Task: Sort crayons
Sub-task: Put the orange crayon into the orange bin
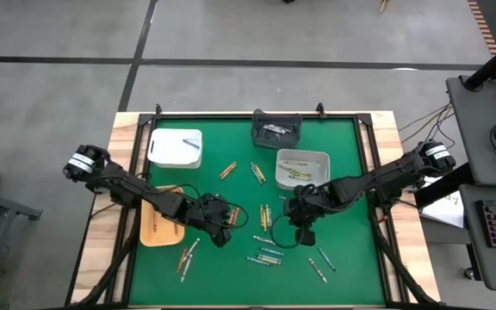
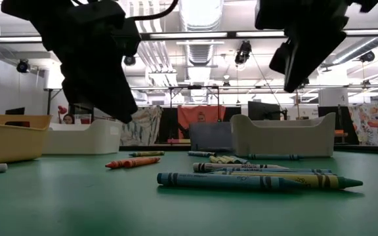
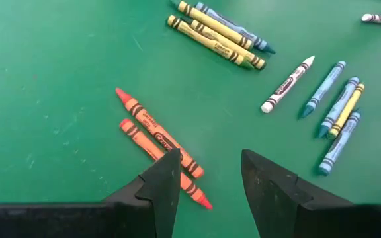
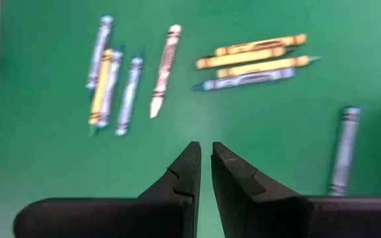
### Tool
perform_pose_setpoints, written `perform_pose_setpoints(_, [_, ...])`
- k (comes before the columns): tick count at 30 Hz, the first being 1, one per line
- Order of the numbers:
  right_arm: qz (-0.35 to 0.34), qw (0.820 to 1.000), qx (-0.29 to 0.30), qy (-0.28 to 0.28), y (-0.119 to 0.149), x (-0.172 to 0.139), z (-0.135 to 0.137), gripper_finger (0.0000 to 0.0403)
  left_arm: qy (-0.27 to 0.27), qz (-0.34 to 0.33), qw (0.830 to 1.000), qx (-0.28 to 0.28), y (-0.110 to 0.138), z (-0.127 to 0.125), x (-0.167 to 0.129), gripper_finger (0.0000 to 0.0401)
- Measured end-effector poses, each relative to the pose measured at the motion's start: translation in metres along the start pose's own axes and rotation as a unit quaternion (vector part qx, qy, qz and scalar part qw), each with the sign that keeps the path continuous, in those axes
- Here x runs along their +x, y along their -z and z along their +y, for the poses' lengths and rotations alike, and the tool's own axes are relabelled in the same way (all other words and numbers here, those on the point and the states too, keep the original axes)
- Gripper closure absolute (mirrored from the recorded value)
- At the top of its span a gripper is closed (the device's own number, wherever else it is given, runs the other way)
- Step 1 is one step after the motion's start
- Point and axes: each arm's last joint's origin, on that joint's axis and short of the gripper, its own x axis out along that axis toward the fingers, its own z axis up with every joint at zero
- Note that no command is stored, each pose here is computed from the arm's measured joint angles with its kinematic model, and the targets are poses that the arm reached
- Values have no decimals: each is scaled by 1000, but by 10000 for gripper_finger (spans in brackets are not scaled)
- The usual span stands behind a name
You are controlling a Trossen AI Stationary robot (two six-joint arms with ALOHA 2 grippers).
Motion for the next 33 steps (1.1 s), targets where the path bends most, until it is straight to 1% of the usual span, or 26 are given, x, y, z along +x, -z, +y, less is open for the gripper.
perform_pose_setpoints(3, [-3,1000,0,6,0,0,-1,376,-3,1,1000,-4,1,0,1,259])
perform_pose_setpoints(7, [-7,1000,-2,15,0,0,-1,376,-24,3,1000,-17,5,2,10,259])
perform_pose_setpoints(11, [-12,1000,-1,23,-1,0,-1,376,-36,9,999,-15,9,3,17,259])
perform_pose_setpoints(16, [-21,1000,-1,22,-3,0,-1,376,-62,-14,998,-13,9,5,19,259])
perform_pose_setpoints(19, [-27,999,-2,20,-4,0,-1,376,-69,-12,997,-11,11,6,23,259])
perform_pose_setpoints(27, [-46,999,-20,16,-7,0,1,376,-116,-39,992,-8,15,10,34,259])
perform_pose_setpoints(33, [-54,998,-26,25,-9,0,0,376,-118,-46,992,-9,15,10,35,259])
